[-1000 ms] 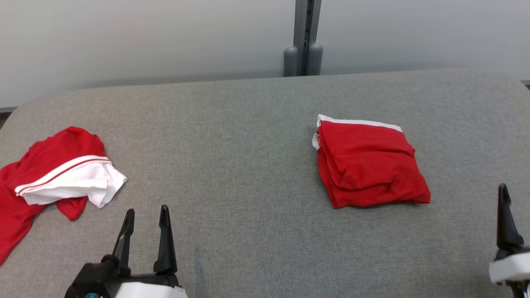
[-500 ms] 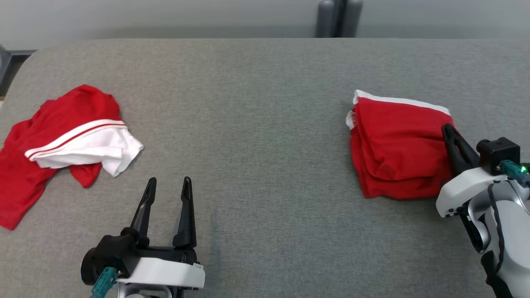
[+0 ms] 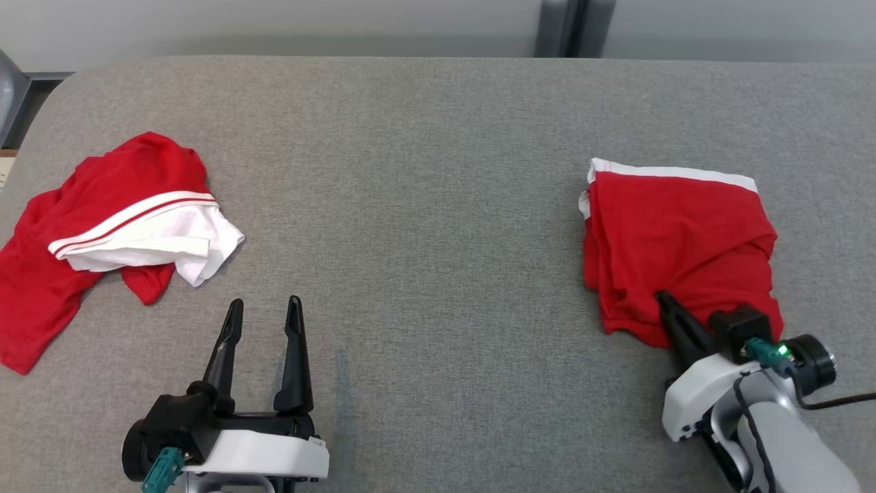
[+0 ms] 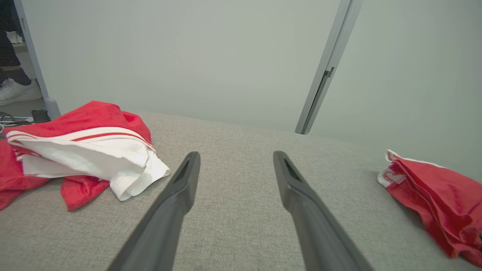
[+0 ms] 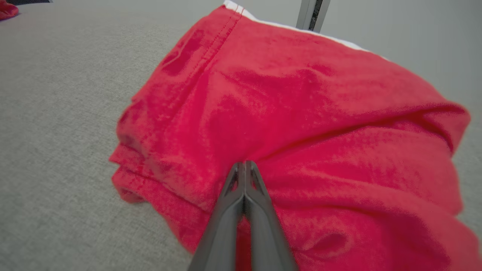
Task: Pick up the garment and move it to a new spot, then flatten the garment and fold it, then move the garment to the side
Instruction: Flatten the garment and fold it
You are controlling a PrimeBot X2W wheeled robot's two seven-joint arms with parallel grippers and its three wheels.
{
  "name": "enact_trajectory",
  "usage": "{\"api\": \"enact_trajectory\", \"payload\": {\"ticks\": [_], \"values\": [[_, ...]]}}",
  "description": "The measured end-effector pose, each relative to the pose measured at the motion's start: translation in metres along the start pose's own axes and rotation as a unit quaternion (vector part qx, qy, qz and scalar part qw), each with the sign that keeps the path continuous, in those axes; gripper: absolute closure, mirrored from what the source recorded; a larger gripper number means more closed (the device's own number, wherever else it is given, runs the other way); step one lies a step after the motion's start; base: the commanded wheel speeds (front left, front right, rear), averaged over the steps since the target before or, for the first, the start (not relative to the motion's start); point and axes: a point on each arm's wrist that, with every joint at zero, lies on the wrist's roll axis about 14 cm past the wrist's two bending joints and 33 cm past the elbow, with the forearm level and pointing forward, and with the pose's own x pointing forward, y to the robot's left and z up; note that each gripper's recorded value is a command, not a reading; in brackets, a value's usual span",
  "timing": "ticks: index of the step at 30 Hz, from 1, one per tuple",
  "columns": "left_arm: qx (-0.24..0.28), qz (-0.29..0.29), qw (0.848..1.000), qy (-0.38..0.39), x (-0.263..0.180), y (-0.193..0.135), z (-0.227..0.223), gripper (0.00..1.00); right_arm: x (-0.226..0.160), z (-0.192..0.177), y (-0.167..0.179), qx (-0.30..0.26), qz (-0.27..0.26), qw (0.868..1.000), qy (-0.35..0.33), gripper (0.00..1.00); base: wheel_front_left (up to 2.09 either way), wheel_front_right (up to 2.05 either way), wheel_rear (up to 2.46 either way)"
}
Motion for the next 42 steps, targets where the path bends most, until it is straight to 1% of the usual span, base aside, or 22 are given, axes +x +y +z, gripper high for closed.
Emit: {"api": "enact_trajectory", "payload": {"ticks": [3, 6, 10, 12, 19, 22, 25, 29, 30, 31, 32, 33, 34, 35, 39, 41, 42], "values": [[0.001, -0.004, 1.000, 0.001, 0.002, -0.003, -0.001, 0.00, -0.005, -0.007, 0.013, 0.019, 0.010, 1.000, 0.005, 1.00, 0.00, 0.00, 0.00], [0.003, -0.010, 1.000, 0.001, 0.003, -0.006, -0.002, 0.00, -0.006, -0.005, 0.019, 0.023, 0.016, 1.000, 0.001, 1.00, 0.00, 0.00, 0.00], [0.005, -0.015, 1.000, -0.002, 0.004, -0.007, 0.000, 0.00, -0.004, 0.019, 0.023, 0.039, 0.014, 0.998, -0.038, 1.00, 0.00, 0.00, 0.00], [0.005, -0.015, 1.000, -0.004, 0.004, -0.007, 0.002, 0.00, -0.006, 0.026, 0.024, 0.038, 0.014, 0.998, -0.050, 1.00, 0.00, 0.00, 0.00], [0.001, -0.018, 1.000, -0.004, -0.001, -0.010, 0.002, 0.00, -0.021, 0.008, 0.042, 0.012, 0.043, 0.999, -0.024, 1.00, 0.00, 0.00, 0.00], [-0.003, -0.018, 1.000, -0.009, -0.003, -0.010, 0.006, 0.00, -0.024, 0.015, 0.047, 0.013, 0.050, 0.998, -0.034, 1.00, 0.00, 0.00, 0.00], [-0.003, -0.014, 1.000, -0.021, -0.006, -0.007, 0.014, 0.00, -0.032, 0.028, 0.043, 0.022, 0.041, 0.997, -0.057, 1.00, 0.00, 0.00, 0.00], [-0.003, -0.005, 0.999, -0.034, -0.014, 0.000, 0.023, 0.00, -0.054, 0.052, 0.013, 0.033, -0.006, 0.994, -0.106, 1.00, 0.00, 0.00, 0.00], [-0.002, -0.003, 0.999, -0.038, -0.016, 0.001, 0.026, 0.00, -0.062, 0.058, 0.004, 0.038, -0.023, 0.992, -0.121, 0.96, 0.00, 0.00, 0.00], [-0.002, -0.001, 0.999, -0.042, -0.018, 0.003, 0.029, 0.00, -0.071, 0.064, -0.007, 0.041, -0.042, 0.989, -0.135, 0.73, 0.00, 0.00, 0.00], [-0.002, 0.001, 0.999, -0.046, -0.020, 0.004, 0.031, 0.00, -0.081, 0.070, -0.016, 0.037, -0.059, 0.986, -0.149, 0.58, 0.00, 0.00, 0.00], [-0.001, 0.003, 0.999, -0.049, -0.021, 0.006, 0.033, 0.00, -0.091, 0.074, -0.026, 0.035, -0.078, 0.983, -0.160, 0.38, 0.00, 0.00, 0.00], [-0.001, 0.005, 0.999, -0.054, -0.022, 0.007, 0.037, 0.00, -0.102, 0.079, -0.038, 0.035, -0.099, 0.979, -0.173, 0.04, 0.00, 0.00, 0.00], [0.001, 0.006, 0.998, -0.058, -0.022, 0.009, 0.039, 0.00, -0.113, 0.084, -0.048, 0.034, -0.119, 0.975, -0.185, 0.00, 0.00, 0.00, 0.00], [0.014, 0.004, 0.998, -0.059, -0.026, 0.011, 0.040, 0.00, -0.148, 0.095, -0.072, 0.030, -0.174, 0.960, -0.217, 0.00, 0.00, 0.00, 0.00], [0.019, 0.001, 0.998, -0.057, -0.028, 0.012, 0.039, 0.00, -0.162, 0.095, -0.080, 0.019, -0.193, 0.956, -0.220, 0.00, 0.00, 0.00, 0.00], [0.022, -0.001, 0.998, -0.056, -0.031, 0.012, 0.037, 0.00, -0.169, 0.095, -0.084, 0.022, -0.203, 0.953, -0.224, 0.00, 0.00, 0.00, 0.00]]}}
